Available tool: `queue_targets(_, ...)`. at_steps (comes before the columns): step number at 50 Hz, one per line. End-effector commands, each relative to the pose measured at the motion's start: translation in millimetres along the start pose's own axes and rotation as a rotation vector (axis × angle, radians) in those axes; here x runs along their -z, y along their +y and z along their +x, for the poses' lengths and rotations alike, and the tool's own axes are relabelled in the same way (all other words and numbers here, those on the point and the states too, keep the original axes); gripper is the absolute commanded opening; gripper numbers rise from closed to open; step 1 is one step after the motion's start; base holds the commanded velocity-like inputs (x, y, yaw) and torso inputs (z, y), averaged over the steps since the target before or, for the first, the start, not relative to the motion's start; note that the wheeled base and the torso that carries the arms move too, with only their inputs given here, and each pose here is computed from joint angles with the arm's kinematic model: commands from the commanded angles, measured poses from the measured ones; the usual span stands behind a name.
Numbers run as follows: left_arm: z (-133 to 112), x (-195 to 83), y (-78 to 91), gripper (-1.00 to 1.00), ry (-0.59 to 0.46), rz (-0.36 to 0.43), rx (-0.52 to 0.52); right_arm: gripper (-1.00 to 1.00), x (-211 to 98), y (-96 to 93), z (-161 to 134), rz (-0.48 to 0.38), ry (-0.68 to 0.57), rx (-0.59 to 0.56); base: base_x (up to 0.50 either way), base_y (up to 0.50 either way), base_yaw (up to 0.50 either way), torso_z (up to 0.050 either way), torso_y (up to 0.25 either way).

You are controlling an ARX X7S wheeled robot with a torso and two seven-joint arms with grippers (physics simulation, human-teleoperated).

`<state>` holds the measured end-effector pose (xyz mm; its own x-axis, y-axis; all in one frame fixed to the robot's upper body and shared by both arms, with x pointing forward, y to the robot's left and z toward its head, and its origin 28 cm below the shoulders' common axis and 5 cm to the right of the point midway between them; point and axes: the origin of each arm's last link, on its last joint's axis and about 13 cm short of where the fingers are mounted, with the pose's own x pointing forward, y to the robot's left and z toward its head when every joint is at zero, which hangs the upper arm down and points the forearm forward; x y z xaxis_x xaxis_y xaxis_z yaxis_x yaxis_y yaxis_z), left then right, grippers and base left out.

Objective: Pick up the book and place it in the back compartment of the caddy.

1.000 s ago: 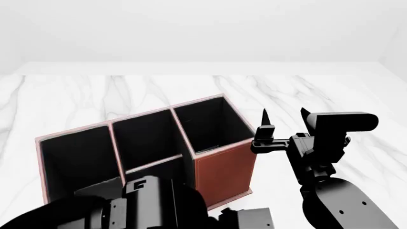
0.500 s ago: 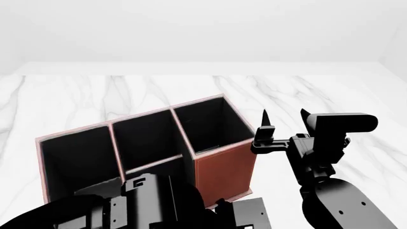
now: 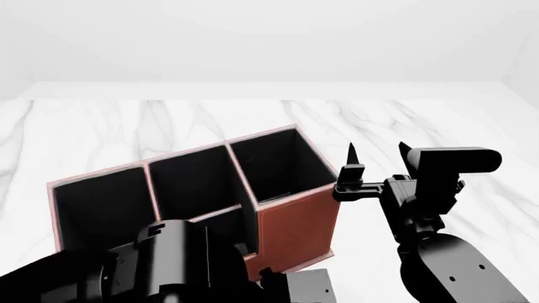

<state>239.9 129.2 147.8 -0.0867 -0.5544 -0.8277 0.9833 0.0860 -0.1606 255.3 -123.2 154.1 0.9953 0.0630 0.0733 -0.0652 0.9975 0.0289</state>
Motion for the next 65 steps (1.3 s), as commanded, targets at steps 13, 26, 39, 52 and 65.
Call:
queue_targets(13, -88.1, -0.6, -17.4, -1.0, -0.032, -0.011, -0.217, 1.0, -1.8, 2.7, 2.2, -0.006, -0.001, -0.006, 0.0, 0.0, 0.0, 0.0, 0.0)
queue_targets(26, -152.0, -17.2, -15.2, -1.0, -0.152, -0.033, -0.398, 1.0, -3.5, 2.5, 2.3, -0.008, -0.002, -0.002, 0.0, 0.0, 0.0, 0.0, 0.0)
queue_targets(39, -187.8, -26.8, -29.1, -1.0, -0.141, -0.044, -0.518, 1.0, -5.3, 1.8, 2.7, -0.009, -0.007, 0.002, 0.0, 0.0, 0.0, 0.0, 0.001)
queue_targets(52, -216.8, -31.5, -46.7, -1.0, -0.147, -0.085, -0.586, 1.0, -5.5, 1.0, 2.7, -0.007, -0.008, 0.006, 0.0, 0.0, 0.0, 0.0, 0.001)
queue_targets(65, -237.3, -31.5, -42.6, -1.0, -0.167, -0.128, -0.669, 1.0, -4.9, 2.2, 4.1, -0.008, -0.006, 0.005, 0.0, 0.0, 0.0, 0.0, 0.002)
